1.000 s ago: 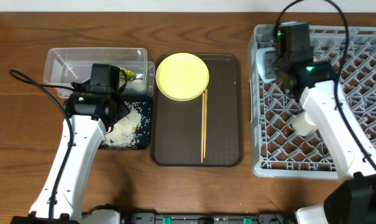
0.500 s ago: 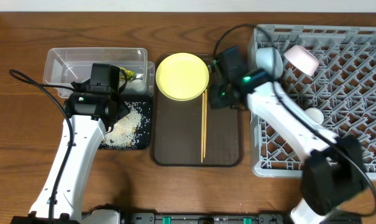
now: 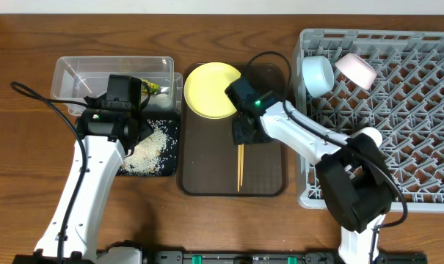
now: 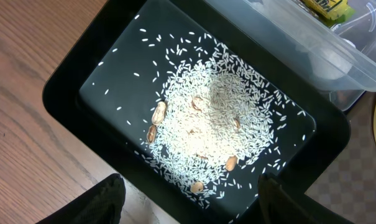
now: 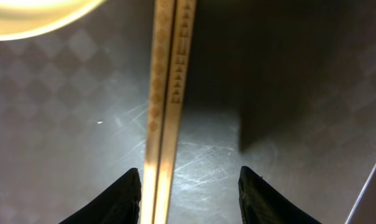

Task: Sort waste into correct bins and load items into the dishwasher rack
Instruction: 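Move the right gripper to the chopsticks and grasp one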

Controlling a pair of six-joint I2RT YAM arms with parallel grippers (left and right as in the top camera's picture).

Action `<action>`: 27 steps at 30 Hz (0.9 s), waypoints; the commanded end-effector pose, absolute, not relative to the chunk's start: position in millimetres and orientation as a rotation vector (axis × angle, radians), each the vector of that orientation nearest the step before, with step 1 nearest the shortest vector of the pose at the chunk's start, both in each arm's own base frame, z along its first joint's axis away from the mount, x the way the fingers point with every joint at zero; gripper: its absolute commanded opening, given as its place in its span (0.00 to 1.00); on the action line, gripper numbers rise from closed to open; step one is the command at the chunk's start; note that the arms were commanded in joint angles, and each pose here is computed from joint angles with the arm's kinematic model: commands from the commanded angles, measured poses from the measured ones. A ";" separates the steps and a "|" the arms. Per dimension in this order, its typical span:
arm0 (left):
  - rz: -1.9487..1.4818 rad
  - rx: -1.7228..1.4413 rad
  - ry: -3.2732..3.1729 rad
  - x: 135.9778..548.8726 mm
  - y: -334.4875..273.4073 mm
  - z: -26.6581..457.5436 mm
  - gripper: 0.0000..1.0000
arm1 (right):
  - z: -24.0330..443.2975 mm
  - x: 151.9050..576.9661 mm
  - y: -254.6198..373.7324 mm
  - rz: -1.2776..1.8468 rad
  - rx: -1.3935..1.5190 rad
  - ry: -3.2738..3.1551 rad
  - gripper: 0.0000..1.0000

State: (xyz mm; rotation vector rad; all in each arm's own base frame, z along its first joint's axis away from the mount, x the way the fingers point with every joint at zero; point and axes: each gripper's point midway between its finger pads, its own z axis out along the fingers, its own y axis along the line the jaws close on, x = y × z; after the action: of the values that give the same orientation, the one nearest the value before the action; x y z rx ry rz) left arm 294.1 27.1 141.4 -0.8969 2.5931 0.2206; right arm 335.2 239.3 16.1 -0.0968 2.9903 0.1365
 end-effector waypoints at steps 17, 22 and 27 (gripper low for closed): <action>0.221 -0.924 2.576 295.2 29.3 143.0 0.71 | 2.4 326.9 232.8 0.022 -0.081 2.997 0.49; 0.221 -0.924 2.576 295.2 29.3 143.0 0.71 | -0.9 324.2 228.8 0.002 -0.069 3.003 0.49; 0.221 -0.924 2.576 295.2 29.3 143.0 0.71 | -6.5 319.0 225.3 -0.010 -0.071 3.016 0.49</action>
State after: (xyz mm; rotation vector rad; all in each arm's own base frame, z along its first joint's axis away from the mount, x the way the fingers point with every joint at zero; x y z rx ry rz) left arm 294.1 27.1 141.4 -0.8970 2.5929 0.2211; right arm 328.3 231.3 6.7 -0.0850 2.9901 0.0477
